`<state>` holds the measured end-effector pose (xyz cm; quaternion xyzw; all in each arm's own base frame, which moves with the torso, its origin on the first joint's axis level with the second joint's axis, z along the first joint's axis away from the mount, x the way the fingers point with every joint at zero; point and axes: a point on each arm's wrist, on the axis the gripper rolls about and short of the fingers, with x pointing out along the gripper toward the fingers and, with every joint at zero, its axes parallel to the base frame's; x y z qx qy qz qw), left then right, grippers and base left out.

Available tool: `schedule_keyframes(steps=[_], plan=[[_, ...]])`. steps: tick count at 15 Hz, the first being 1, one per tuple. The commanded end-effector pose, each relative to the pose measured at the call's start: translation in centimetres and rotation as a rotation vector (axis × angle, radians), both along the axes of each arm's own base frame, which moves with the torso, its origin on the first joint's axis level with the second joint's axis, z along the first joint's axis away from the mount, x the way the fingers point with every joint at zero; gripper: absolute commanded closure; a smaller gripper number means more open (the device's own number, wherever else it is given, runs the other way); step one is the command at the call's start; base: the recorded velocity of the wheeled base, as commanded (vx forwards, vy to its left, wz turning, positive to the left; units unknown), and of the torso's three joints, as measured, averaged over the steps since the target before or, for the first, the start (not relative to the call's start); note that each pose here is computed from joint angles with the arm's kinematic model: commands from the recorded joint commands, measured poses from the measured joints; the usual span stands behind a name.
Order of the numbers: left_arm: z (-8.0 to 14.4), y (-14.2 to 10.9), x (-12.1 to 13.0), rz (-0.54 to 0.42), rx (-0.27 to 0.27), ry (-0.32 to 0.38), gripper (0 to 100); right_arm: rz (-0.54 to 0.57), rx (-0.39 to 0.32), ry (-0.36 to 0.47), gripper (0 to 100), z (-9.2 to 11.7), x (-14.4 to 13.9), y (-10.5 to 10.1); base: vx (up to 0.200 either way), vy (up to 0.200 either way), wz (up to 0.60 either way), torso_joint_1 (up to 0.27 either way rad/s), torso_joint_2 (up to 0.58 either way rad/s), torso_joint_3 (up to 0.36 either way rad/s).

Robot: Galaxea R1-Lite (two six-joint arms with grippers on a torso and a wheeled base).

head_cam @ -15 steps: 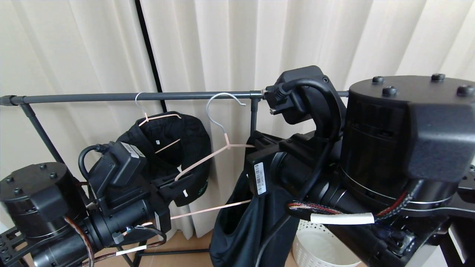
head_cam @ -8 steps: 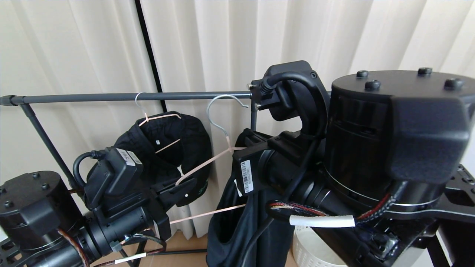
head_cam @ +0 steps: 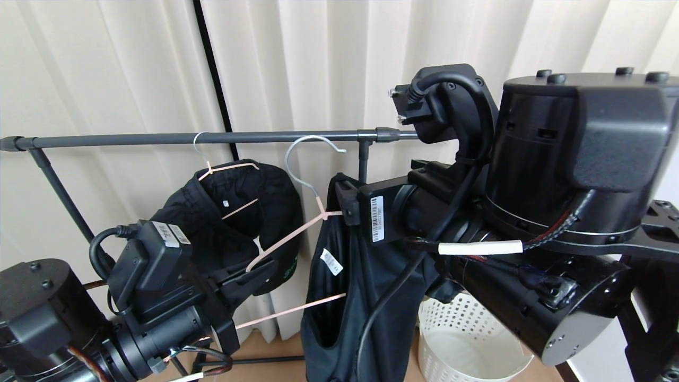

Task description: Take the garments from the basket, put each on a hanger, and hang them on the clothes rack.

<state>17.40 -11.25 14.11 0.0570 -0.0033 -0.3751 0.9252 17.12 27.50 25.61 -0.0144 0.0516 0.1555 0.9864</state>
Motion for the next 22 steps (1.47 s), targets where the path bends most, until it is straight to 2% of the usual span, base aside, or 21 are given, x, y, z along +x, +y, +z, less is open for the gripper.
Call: schedule_keyframes(steps=[1, 6, 8, 11, 16, 19, 22], plan=[[0.1, 0.0, 0.0, 0.001, -0.003, -0.005, 100, -0.004, 0.003, -0.003, 0, 0.2, 0.1, -0.1, 0.000, 0.000, 0.00, 0.000, 0.00, 0.000], [0.2, -0.1, 0.5, 0.012, -0.006, -0.008, 100, 0.011, -0.006, 0.005, 0, -0.2, -0.6, -0.4, 0.000, 0.000, 0.00, 0.000, 0.00, 0.000], [0.2, 0.2, 1.1, 0.035, -0.032, -0.014, 100, 0.039, -0.004, 0.004, 0, 0.0, -1.3, -0.6, 0.000, 0.000, 0.00, 0.000, 0.00, 0.000], [0.1, 0.7, 1.5, 0.064, -0.042, -0.029, 100, 0.044, -0.022, 0.006, 0, 0.0, -1.7, -1.4, 0.000, 0.000, 0.00, 0.000, 0.00, 0.000], [0.2, 0.7, 1.4, 0.060, -0.046, -0.038, 100, 0.156, -0.055, 0.000, 0, 0.1, -3.1, -2.8, 0.000, 0.000, 0.00, 0.000, 0.00, 0.000], [-0.1, 0.8, 0.9, 0.047, -0.045, -0.039, 100, 0.233, -0.131, -0.045, 0, 0.6, -3.7, -4.7, 0.000, 0.000, 0.00, 0.000, 0.00, 0.000], [-0.6, 0.7, 0.2, 0.017, -0.031, -0.026, 100, 0.221, -0.202, -0.117, 0, 2.2, -0.1, -7.7, 0.000, 0.000, 0.00, 0.000, 0.00, 0.000]])
